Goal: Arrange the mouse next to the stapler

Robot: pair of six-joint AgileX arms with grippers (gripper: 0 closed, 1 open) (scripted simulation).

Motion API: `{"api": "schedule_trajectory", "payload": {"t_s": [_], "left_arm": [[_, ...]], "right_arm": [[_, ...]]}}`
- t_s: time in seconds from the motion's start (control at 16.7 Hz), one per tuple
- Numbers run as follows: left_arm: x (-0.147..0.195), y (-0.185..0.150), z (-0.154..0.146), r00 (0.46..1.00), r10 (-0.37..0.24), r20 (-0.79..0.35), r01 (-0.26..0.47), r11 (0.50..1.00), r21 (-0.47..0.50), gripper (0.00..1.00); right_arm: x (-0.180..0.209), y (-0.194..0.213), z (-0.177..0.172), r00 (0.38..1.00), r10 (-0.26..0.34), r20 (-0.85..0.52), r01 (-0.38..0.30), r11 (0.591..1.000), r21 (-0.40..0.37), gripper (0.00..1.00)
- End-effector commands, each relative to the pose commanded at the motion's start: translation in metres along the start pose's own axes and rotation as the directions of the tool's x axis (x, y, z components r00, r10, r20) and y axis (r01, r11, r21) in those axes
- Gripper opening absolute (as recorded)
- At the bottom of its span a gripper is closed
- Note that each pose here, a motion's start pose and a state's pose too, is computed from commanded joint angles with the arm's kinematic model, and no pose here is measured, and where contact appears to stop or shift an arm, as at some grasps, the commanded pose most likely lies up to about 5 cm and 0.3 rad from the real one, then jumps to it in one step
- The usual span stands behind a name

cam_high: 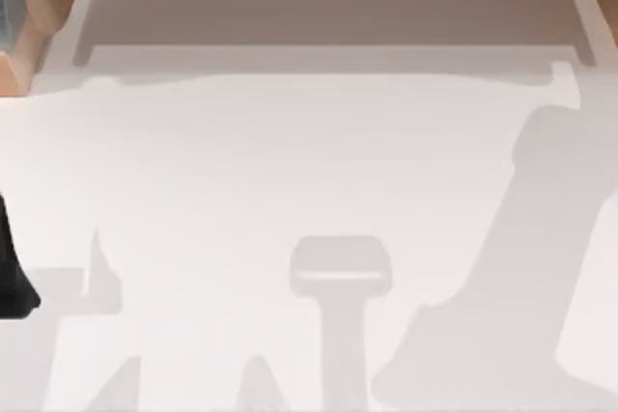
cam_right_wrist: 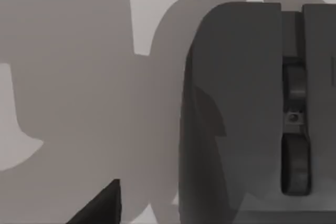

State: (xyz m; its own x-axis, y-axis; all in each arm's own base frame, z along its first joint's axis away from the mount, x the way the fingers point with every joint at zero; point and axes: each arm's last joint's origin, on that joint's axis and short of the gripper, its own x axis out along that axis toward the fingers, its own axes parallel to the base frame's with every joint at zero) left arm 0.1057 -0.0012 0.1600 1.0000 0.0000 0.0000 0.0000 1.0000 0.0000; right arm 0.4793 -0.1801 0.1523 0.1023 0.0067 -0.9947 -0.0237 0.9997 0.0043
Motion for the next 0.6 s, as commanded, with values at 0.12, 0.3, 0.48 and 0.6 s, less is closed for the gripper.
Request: {"api": "schedule_trajectory", "payload": {"t_s": [0.12,0.3,0.48,0.6], "left_arm": [[0.0,0.0,0.0,1.0,0.0,0.0,0.0,1.0,0.0,1.0],[0.0,0.0,0.0,1.0,0.0,0.0,0.0,1.0,0.0,1.0],[0.0,0.0,0.0,1.0,0.0,0.0,0.0,1.0,0.0,1.0],[0.0,0.0,0.0,1.0,0.0,0.0,0.0,1.0,0.0,1.0]], "right_arm": [[0.0028,0.0005,0.0001,1.0,0.0,0.0,0.0,1.0,0.0,1.0],[0.0048,0.0007,0.0,1.0,-0.001,0.002,0.001,1.0,0.001,1.0],[0.0056,0.0009,-0.0002,1.0,-0.003,0.005,0.003,1.0,0.001,1.0],[0.0065,0.0009,-0.0001,1.0,-0.005,0.009,0.005,1.0,0.0,1.0]]}}
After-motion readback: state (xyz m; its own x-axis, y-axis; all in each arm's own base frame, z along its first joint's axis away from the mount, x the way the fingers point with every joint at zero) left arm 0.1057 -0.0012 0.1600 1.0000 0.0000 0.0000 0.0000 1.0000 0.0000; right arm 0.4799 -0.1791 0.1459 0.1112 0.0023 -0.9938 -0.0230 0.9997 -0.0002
